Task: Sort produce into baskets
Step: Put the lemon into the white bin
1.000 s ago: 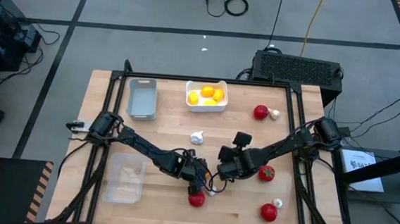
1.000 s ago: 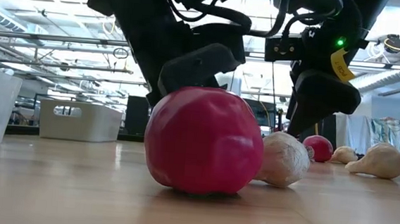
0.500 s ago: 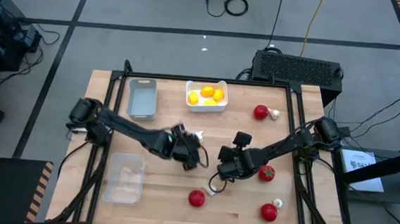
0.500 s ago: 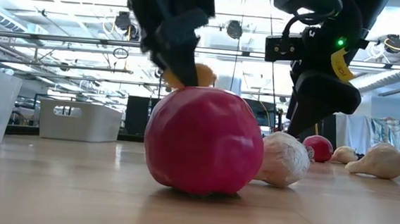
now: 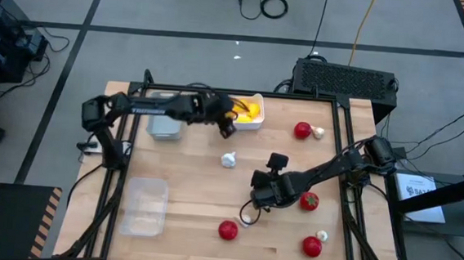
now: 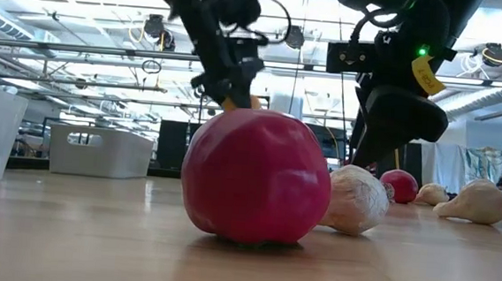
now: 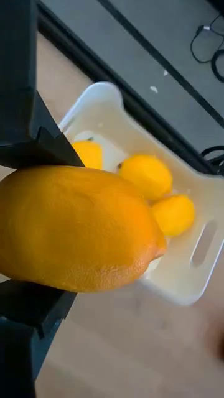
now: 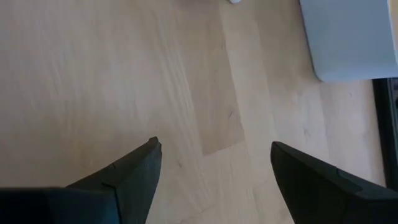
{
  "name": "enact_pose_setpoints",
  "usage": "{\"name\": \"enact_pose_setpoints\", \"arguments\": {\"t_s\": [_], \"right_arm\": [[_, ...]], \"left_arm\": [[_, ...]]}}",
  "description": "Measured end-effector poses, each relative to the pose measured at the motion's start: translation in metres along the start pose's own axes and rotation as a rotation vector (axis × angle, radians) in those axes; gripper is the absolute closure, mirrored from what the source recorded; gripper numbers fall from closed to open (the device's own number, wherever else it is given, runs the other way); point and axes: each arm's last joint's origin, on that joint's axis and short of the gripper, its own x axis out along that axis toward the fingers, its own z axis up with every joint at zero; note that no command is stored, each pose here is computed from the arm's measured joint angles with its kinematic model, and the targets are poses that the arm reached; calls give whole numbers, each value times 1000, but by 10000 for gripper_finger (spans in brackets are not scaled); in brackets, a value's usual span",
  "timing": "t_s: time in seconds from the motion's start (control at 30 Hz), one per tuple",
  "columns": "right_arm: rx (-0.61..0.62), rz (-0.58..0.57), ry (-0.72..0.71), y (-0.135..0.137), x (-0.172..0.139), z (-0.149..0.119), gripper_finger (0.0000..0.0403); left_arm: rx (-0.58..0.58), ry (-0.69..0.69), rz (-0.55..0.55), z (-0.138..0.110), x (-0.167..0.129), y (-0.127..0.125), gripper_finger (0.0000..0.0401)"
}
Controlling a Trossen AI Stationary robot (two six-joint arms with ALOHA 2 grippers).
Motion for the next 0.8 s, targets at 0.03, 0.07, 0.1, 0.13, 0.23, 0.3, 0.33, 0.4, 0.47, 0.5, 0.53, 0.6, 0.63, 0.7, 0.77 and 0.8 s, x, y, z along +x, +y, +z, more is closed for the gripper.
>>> {"name": "enact_pose_setpoints", "arguments": {"t_s": [0.03,0.07,0.1,0.13,0.23,0.3,0.33,0.4,0.47,0.5,0.53,0.6,0.63,0.7,0.77,0.8], "right_arm": [[-5,-3,-1,0,0,0,113],[-5,-10,-4,-1,0,0,113],[-6,-22,-10,-1,1,1,113],[-6,-31,-14,-2,1,1,113],[-16,-46,-16,-4,2,2,113],[-24,-48,-13,-5,2,2,113],[-24,-50,-13,-5,3,2,113],[-22,-53,-12,-6,4,3,113],[-22,-56,-11,-7,4,3,113],[-23,-57,-9,-8,5,4,113],[-22,-58,-9,-9,6,4,113],[-21,-58,-11,-11,7,6,113],[-19,-57,-14,-11,8,6,113],[-18,-56,-17,-13,9,8,113],[-19,-58,-15,-14,10,9,113],[-20,-58,-16,-15,11,9,113]], "left_arm": [[-17,0,-5,2,6,7,178],[-34,9,-10,2,12,14,178],[-48,16,-15,2,18,19,178],[-67,19,-18,2,23,24,178],[-80,47,-9,-1,37,33,177],[-80,62,-5,-2,42,35,177],[-79,67,-4,-3,44,36,177],[-64,68,-9,-3,47,37,177],[-57,61,-10,-3,47,37,176],[-59,56,-15,-2,47,36,173],[-60,53,-23,-2,47,36,168],[-60,42,-33,-1,47,35,152],[-60,40,-34,-1,47,35,142],[-59,42,-33,-1,47,35,123],[-47,44,-33,-1,47,35,107],[-34,42,-34,-1,46,35,102]]}}
